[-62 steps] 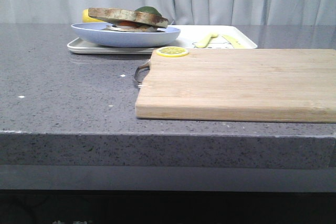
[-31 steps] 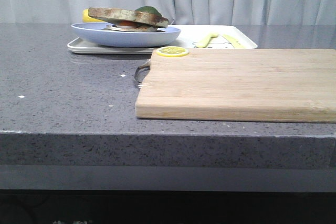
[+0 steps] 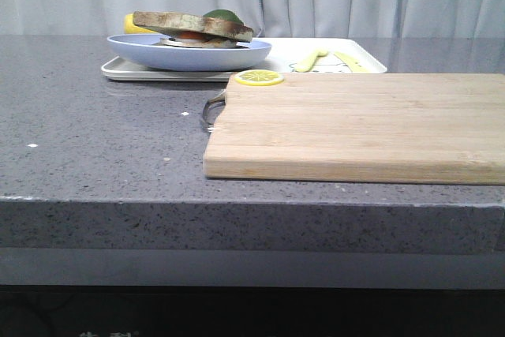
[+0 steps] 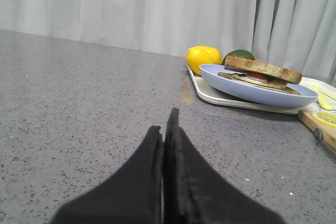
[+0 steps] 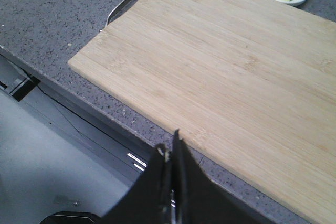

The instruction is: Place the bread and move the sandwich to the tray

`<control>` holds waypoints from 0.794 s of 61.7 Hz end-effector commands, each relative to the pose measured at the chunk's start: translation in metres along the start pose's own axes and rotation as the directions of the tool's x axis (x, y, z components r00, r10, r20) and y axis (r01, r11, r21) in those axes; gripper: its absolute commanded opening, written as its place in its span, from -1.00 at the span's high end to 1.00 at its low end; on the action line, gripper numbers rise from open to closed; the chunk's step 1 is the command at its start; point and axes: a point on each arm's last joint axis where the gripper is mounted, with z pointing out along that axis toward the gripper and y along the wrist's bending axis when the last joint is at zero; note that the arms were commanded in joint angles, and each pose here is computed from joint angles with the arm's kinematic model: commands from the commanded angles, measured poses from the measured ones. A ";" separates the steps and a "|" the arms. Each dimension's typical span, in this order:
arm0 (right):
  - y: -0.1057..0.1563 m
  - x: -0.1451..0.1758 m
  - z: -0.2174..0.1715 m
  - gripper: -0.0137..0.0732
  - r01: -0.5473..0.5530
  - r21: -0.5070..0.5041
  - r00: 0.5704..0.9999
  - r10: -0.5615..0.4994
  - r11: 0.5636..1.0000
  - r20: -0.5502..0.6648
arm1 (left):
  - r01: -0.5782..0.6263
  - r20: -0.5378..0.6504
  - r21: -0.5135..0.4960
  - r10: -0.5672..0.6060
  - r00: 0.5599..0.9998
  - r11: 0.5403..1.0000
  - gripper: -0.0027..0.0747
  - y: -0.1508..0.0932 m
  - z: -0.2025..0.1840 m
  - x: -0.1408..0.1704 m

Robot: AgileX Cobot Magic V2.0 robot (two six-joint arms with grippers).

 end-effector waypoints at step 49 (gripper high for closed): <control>-0.031 0.115 -0.002 0.85 -0.265 0.407 0.806 -0.031 0.874 0.591 | 0.012 0.103 0.024 -0.014 0.995 1.000 0.98 -0.002 -0.002 -0.008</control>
